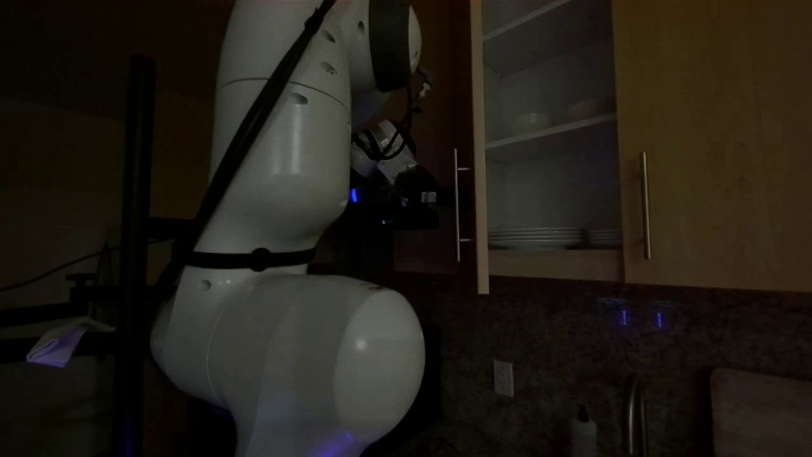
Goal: Open the cabinet door on the right of the hood of the stove
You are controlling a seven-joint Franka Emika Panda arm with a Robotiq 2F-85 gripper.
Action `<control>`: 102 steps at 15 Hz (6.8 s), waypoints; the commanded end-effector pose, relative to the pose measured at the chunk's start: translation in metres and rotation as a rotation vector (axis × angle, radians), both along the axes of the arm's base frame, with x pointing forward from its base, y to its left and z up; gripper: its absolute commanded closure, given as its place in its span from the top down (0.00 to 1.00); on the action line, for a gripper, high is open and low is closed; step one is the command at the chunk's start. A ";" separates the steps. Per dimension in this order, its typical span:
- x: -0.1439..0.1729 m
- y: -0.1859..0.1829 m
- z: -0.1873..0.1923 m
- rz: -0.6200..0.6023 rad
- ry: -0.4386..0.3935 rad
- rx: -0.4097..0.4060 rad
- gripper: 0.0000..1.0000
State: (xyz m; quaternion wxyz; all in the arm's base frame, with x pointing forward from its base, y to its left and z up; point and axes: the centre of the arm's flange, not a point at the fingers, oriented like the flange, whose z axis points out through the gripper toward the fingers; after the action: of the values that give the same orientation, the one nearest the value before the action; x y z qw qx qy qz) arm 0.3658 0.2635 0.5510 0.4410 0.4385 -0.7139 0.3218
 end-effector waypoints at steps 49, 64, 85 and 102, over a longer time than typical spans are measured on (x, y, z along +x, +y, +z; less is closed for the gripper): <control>-0.155 -0.270 0.168 0.534 -0.536 0.501 1.00; -0.097 -0.330 0.126 1.036 -0.235 0.814 1.00; -0.082 -0.323 0.096 1.744 -0.405 0.865 1.00; -0.071 -0.310 0.072 1.864 -0.422 0.938 1.00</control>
State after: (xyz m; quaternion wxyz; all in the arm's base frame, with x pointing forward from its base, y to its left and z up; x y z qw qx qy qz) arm 0.2882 -0.0525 0.6357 -0.3066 0.8747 -0.2392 0.2893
